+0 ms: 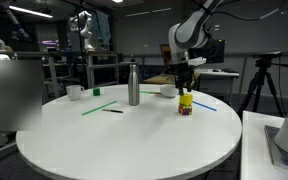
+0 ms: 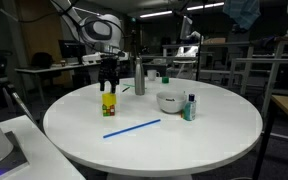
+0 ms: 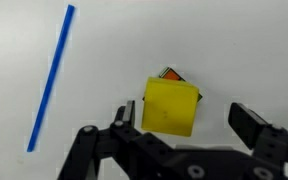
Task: Take the yellow block and put it on the table
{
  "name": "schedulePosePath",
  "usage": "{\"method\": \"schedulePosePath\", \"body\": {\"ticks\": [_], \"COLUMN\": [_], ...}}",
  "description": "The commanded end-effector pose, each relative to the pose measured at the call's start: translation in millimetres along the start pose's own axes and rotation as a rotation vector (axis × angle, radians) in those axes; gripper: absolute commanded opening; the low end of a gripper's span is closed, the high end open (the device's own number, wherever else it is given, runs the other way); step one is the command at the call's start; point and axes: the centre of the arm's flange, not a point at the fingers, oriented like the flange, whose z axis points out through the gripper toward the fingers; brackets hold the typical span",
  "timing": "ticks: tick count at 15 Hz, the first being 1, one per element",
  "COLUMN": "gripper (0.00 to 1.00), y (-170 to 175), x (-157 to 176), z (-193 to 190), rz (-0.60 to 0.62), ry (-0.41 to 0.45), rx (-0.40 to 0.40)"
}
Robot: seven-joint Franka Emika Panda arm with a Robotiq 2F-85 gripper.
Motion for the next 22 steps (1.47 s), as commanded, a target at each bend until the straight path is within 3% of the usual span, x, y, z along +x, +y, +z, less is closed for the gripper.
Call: {"method": "schedulePosePath", "body": {"ticks": [1, 12, 13, 14, 16, 21, 22], "gripper": [1.0, 1.0, 0.96, 0.72, 0.71, 0.32, 0.3], "y": [8, 18, 18, 18, 19, 19, 19], "x": [15, 16, 16, 17, 17, 15, 15], "z": [0, 13, 13, 13, 11, 9, 8], "rz": [-0.042, -0.051, -0.048, -0.047, -0.041, -0.035, -0.034], "ry": [-0.022, -0.054, -0.055, -0.054, -0.055, -0.058, -0.059], "rx": [-0.02, -0.02, -0.02, -0.019, -0.016, -0.016, -0.016]}}
